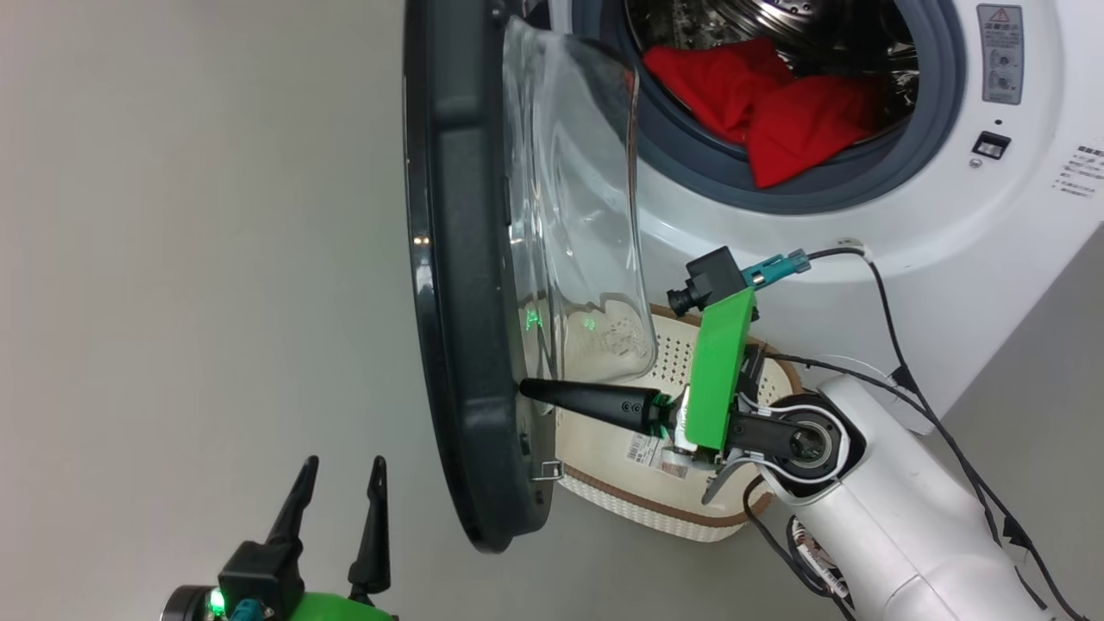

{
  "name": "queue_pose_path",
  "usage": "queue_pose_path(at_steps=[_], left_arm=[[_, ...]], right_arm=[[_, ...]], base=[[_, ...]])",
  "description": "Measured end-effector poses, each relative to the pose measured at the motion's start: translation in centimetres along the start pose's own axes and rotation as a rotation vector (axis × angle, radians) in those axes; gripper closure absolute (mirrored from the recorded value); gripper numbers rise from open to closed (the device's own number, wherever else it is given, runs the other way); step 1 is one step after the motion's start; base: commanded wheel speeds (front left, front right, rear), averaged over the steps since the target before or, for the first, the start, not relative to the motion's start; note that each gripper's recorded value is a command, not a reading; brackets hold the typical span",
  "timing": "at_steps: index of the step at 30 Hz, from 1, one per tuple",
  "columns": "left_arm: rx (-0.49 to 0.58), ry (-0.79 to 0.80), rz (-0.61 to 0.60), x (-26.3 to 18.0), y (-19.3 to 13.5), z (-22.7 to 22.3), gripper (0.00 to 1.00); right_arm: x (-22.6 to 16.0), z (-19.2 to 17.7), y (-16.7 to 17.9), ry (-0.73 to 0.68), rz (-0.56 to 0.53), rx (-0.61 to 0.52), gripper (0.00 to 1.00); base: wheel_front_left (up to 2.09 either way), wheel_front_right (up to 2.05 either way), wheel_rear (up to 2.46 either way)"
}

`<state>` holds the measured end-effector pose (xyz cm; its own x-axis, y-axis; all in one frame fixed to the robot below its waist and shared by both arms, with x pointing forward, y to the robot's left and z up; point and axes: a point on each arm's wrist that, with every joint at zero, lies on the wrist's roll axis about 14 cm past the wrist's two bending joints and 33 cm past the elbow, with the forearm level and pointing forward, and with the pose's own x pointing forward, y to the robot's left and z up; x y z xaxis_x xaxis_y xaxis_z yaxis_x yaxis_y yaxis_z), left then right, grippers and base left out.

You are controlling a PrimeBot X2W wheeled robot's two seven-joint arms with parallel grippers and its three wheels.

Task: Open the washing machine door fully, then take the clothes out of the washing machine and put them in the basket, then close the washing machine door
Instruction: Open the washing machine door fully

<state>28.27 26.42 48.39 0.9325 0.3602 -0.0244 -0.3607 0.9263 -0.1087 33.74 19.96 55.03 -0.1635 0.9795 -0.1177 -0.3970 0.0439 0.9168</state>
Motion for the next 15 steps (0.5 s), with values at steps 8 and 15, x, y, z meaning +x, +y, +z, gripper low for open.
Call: queue_pose_path(at_steps=[8, 15], left_arm=[[-0.006, 0.002, -0.009, 0.6, -0.2, -0.1, 0.0], [-0.012, -0.002, -0.022, 1.3, -0.4, 0.0, 0.0]], right_arm=[[-3.2, 1.6, -3.1, -0.122, -0.121, -0.025, 0.0], [-7.6, 3.1, -6.8, -0.291, -0.281, -0.078, 0.0]], base=[[0.0, 0.0, 0.0], [0.0, 0.0, 0.0]])
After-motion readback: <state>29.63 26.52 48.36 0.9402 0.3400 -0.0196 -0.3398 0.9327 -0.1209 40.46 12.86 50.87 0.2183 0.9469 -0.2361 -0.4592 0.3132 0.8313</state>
